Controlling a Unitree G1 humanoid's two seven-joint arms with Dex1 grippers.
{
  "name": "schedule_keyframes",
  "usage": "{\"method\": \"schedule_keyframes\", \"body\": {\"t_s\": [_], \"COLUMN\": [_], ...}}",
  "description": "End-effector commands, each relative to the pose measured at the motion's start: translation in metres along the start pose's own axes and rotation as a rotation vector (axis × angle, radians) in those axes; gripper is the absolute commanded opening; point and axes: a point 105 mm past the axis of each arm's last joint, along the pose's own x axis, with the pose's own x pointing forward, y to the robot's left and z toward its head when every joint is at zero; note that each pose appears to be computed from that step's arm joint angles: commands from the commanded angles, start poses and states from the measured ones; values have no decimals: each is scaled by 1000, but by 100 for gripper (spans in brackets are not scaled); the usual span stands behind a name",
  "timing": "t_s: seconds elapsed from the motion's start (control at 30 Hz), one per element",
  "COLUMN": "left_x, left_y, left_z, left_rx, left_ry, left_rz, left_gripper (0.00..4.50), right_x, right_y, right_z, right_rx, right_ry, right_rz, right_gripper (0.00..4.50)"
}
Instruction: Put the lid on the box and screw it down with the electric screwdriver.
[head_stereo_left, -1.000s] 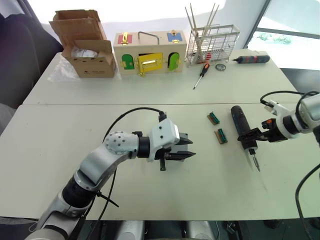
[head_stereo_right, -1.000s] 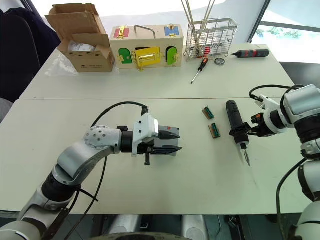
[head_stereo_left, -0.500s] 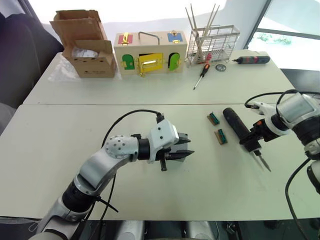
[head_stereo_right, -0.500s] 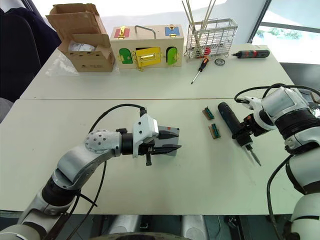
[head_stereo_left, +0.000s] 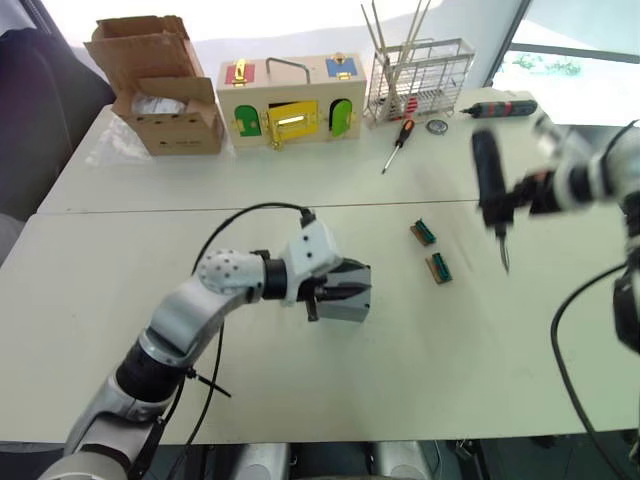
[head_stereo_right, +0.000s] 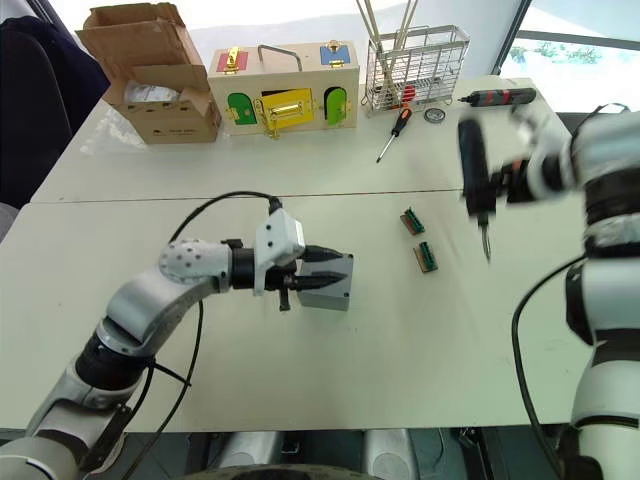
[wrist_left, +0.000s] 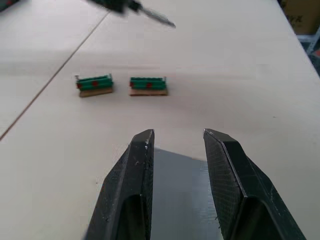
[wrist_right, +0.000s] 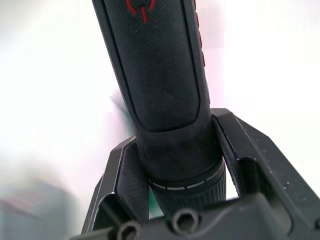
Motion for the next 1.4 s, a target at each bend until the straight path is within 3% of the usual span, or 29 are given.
{"method": "schedule_keyframes", "body": {"t_s": [0.03, 0.13, 0.23, 0.47, 0.77, 0.93, 1.4], "left_x": [-17, -24, -27, -27, -14, -11, -10], "left_y": [18, 25, 24, 20, 16, 15, 14], "left_z": [7, 6, 3, -10, -26, -37, -37], "left_rx": [42, 43, 42, 8, -5, 10, 9], "left_ry": [16, 51, 82, 120, 147, 185, 176], "left_rz": [8, -27, -78, -121, -157, -160, -151], "left_gripper": [153, 153, 153, 153, 153, 153, 153], "right_x": [-27, -51, -45, -20, 3, 10, 24], "right_y": [27, 60, 93, 150, 160, 166, 162], "right_z": [35, 36, 9, -41, -70, -76, -86], "right_rx": [-67, -93, -15, -64, -132, -129, -137], "right_ry": [-366, -787, -899, -871, -737, -729, -709], "right_rz": [111, 201, 303, 428, 474, 480, 458], "right_gripper": [174, 174, 174, 174, 174, 174, 174]}}
